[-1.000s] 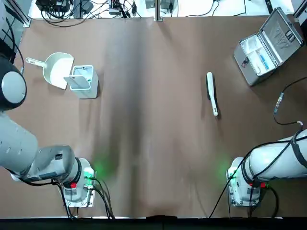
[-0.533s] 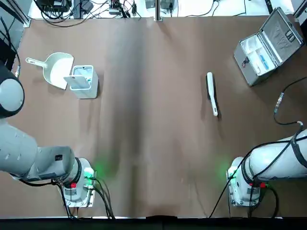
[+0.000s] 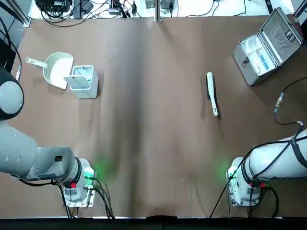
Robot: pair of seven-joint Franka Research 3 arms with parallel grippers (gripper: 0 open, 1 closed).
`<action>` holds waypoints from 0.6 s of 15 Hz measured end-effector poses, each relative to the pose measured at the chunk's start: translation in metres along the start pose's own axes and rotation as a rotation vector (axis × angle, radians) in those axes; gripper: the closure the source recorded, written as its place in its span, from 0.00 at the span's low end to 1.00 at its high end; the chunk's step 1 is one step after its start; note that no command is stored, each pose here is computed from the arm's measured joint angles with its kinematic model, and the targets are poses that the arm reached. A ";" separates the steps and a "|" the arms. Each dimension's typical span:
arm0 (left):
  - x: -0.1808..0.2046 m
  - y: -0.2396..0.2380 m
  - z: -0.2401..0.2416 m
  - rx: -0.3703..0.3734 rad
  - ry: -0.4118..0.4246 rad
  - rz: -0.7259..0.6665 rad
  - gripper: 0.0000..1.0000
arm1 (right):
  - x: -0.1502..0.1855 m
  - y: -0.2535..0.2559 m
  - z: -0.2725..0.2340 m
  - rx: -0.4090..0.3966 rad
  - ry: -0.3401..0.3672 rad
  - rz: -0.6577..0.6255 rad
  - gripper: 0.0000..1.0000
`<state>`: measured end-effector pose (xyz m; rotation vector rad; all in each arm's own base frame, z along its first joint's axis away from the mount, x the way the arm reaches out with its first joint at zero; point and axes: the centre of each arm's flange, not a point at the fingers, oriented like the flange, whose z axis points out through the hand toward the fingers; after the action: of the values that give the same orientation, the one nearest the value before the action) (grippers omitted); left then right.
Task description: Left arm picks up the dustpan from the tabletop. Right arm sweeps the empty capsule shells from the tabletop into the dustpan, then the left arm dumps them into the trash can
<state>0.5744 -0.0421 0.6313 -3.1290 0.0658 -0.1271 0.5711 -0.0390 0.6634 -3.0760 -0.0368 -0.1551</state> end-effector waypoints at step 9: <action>-0.001 0.022 0.002 -0.003 -0.004 0.005 0.00 | 0.000 0.000 0.000 0.000 0.000 0.000 0.02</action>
<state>0.5728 -0.0637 0.6294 -3.1322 0.0734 -0.1216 0.5711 -0.0391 0.6634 -3.0760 -0.0366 -0.1550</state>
